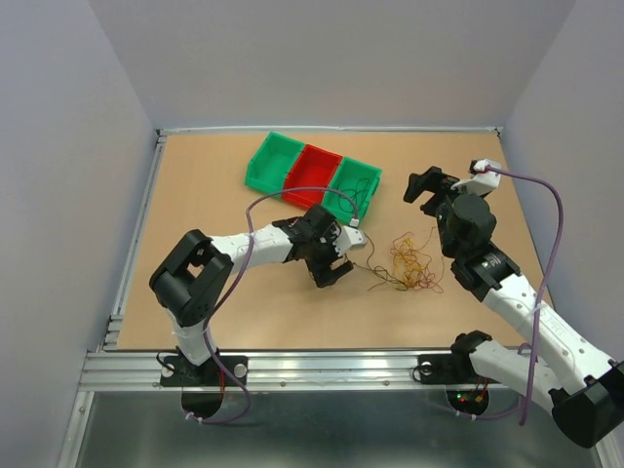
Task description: Untangle the cables
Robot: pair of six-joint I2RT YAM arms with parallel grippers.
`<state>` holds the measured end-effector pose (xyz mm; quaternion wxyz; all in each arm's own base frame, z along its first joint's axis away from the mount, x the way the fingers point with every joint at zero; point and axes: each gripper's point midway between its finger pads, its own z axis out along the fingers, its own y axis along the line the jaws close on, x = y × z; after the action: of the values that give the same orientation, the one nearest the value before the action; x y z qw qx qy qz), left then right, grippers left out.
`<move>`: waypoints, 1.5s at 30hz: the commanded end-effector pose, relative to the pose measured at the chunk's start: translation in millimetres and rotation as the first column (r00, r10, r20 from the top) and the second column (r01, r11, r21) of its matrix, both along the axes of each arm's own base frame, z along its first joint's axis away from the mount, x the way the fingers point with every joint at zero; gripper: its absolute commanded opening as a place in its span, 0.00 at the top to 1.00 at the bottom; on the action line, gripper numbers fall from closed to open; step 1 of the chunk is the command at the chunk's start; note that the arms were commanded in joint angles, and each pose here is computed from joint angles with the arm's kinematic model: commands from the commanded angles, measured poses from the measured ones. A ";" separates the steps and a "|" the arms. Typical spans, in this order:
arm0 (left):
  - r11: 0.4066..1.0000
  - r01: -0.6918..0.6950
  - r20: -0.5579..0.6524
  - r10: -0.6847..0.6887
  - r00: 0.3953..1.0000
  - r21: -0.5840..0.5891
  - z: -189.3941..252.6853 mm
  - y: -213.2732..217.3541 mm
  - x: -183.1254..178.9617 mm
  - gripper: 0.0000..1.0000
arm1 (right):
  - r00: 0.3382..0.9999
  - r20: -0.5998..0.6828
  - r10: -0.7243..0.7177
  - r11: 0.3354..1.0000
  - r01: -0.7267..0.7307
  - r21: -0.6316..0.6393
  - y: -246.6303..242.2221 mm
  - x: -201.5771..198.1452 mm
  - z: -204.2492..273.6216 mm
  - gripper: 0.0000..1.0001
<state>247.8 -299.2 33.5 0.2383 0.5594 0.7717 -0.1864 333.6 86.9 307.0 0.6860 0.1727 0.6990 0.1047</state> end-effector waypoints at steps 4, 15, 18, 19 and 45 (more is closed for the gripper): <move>1.000 0.027 -0.010 -0.027 1.000 0.008 -11.5 -23.9 0.7 0.01 | 0.999 0.025 0.021 1.000 -0.022 0.012 4.5 -1.0 1.7 0.00; 0.999 0.006 0.039 -0.007 0.999 0.038 -11.5 -22.6 11.8 1.00 | 0.999 0.044 0.000 1.000 0.000 0.010 -4.2 -8.3 5.2 0.00; 0.999 0.041 0.062 -0.040 0.997 -0.012 13.8 -25.7 8.2 1.00 | 0.999 0.048 -0.015 1.000 0.015 0.010 -7.9 -10.0 5.7 0.00; 0.999 0.044 0.071 -0.042 0.997 -0.027 21.9 -26.2 8.1 1.00 | 0.998 0.048 -0.029 1.000 0.029 0.010 -10.4 -10.3 5.5 0.00; 0.927 -0.256 0.252 0.325 0.911 -0.273 206.6 -42.1 142.1 1.00 | 0.997 0.053 -0.055 0.998 0.055 0.010 -16.2 -12.9 5.5 0.00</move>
<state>367.8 -342.6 252.5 0.4537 0.4610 0.7451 -0.1625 320.9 72.7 305.9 0.6949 0.1857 0.6885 0.0929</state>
